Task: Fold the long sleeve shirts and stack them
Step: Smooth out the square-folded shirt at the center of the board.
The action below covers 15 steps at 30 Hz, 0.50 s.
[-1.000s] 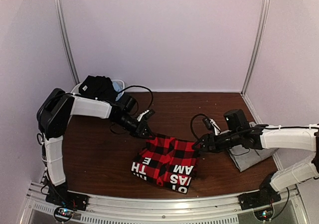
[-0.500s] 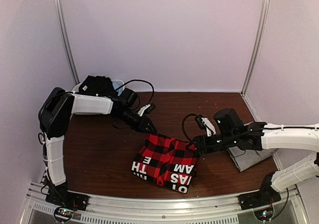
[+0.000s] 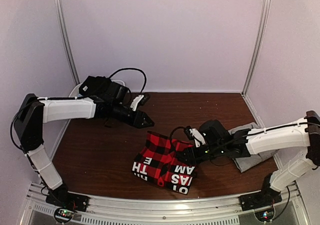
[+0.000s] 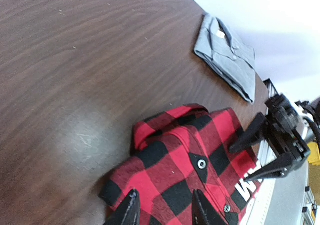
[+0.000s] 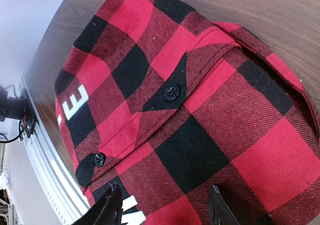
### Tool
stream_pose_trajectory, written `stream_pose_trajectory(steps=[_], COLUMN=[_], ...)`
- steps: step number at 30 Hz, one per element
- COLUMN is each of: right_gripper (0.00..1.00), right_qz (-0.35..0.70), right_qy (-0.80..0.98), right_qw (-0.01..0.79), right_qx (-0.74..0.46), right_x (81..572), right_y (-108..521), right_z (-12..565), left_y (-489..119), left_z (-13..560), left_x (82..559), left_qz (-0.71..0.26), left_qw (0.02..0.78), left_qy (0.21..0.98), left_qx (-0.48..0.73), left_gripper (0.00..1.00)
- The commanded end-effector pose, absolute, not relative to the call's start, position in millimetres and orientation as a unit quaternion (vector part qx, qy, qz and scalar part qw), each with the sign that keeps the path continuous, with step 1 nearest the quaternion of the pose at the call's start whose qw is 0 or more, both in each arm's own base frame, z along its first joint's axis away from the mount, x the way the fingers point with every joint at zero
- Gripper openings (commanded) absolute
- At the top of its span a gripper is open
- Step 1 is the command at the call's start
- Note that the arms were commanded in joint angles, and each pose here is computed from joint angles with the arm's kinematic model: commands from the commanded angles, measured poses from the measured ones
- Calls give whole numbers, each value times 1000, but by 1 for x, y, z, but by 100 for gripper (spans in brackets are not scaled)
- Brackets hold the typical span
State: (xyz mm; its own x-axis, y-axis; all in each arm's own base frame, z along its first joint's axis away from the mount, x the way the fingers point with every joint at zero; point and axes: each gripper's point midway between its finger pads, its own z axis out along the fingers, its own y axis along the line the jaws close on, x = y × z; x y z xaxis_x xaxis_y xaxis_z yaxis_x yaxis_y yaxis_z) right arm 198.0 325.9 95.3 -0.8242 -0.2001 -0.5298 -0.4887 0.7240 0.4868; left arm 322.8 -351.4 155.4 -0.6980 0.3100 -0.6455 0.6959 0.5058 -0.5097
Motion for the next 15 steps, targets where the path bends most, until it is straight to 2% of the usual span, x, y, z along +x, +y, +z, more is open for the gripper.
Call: stream_pose_trajectory(steps=[1, 10, 15], right_gripper=[60, 60, 63], right_qz=[303, 274, 276], right_qy=[910, 927, 922], right_qw=[222, 195, 209], right_qx=[-175, -169, -175], right_x=[197, 181, 181], right_y=[312, 284, 282], right_z=[66, 19, 35], left_y=[-372, -369, -361], left_z=[130, 53, 48], left_x=[280, 258, 262], left_qz=[-424, -381, -359], left_qw=[222, 206, 227], left_qy=[819, 848, 853], left_qx=[316, 305, 304], left_gripper=[37, 36, 36])
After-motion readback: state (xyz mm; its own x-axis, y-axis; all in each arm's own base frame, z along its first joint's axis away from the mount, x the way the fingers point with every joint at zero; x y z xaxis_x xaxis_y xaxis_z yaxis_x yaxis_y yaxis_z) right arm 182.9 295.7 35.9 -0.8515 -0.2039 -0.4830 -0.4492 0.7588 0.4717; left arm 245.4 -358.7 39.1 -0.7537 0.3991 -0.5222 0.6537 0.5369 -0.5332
